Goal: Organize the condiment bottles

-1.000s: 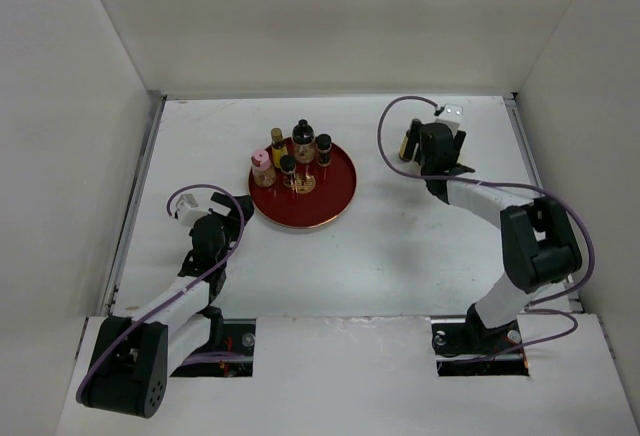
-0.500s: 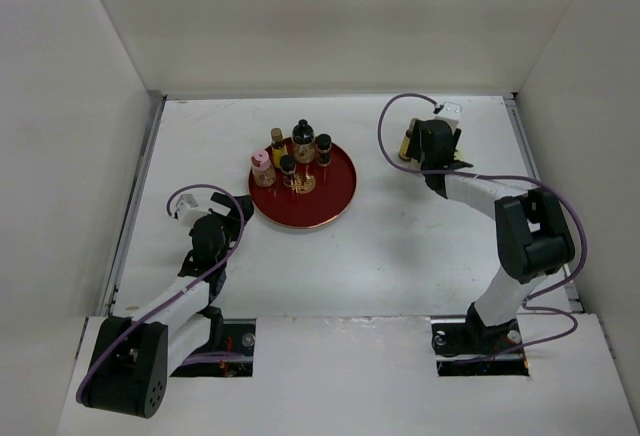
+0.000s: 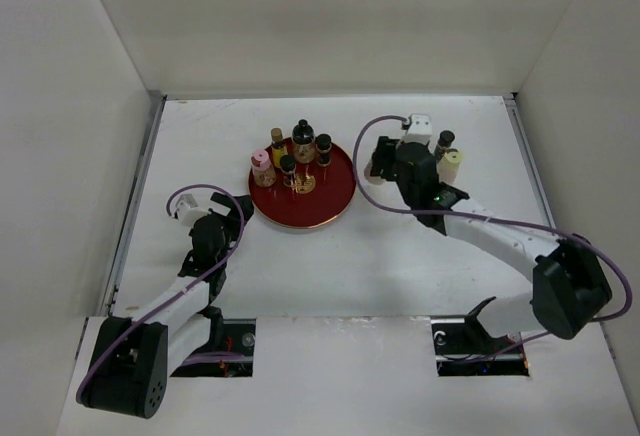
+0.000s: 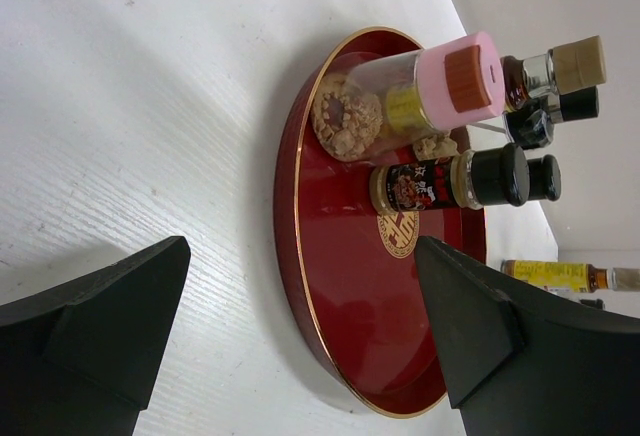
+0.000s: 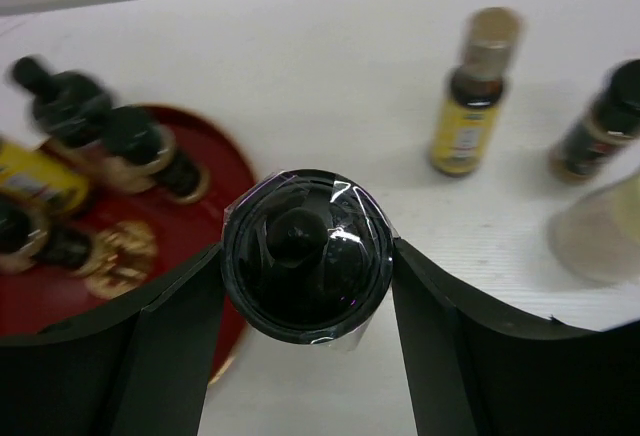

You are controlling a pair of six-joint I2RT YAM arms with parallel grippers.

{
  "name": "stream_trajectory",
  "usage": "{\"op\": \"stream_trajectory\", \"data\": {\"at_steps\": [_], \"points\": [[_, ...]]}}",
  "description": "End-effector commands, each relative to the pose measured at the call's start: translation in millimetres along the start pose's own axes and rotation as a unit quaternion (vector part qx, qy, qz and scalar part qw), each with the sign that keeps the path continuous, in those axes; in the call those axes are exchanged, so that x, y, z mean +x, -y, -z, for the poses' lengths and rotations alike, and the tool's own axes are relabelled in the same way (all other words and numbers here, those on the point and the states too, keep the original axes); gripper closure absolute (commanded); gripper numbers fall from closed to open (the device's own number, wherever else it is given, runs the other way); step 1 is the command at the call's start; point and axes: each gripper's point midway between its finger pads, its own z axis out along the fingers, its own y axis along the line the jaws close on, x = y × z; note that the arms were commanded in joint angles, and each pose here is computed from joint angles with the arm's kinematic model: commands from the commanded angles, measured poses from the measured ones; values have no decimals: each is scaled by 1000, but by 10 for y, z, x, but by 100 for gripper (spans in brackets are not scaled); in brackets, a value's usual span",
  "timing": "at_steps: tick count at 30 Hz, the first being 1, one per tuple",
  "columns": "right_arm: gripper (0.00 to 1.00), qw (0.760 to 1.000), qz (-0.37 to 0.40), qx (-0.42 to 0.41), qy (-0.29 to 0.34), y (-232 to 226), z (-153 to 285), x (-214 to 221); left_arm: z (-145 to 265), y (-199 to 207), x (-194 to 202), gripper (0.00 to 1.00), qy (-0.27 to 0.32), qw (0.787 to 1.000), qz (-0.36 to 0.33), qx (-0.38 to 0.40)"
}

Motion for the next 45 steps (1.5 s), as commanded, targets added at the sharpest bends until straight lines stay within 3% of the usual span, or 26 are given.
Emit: {"op": "stream_trajectory", "data": {"at_steps": [1,6,14,27,31,34,41,43,45], "points": [[52,995,-31,-85,37,-707,112,-298,-6,244,-186,0,32,999,11,35],[52,984,-22,-176,23,-1596,281,-144,11,225,-208,0,35,999,13,34],[51,972,1,-234,13,-2433,322,161,-18,206,-148,0,21,999,12,28],[48,970,47,-236,24,-2915,105,664,-30,194,-126,0,15,999,15,27],[30,968,47,-247,18,-3030,144,750,-16,187,-165,0,23,999,17,27],[18,967,43,-251,23,-3033,213,672,-19,182,-157,0,20,999,17,26],[15,969,13,-243,51,-2543,495,192,-21,171,-159,0,21,999,17,25],[19,972,-1,-225,66,-2245,456,55,-16,195,-175,0,23,999,18,29],[38,979,-13,-186,80,-1796,330,-104,-13,182,-184,0,27,999,18,27]]}}
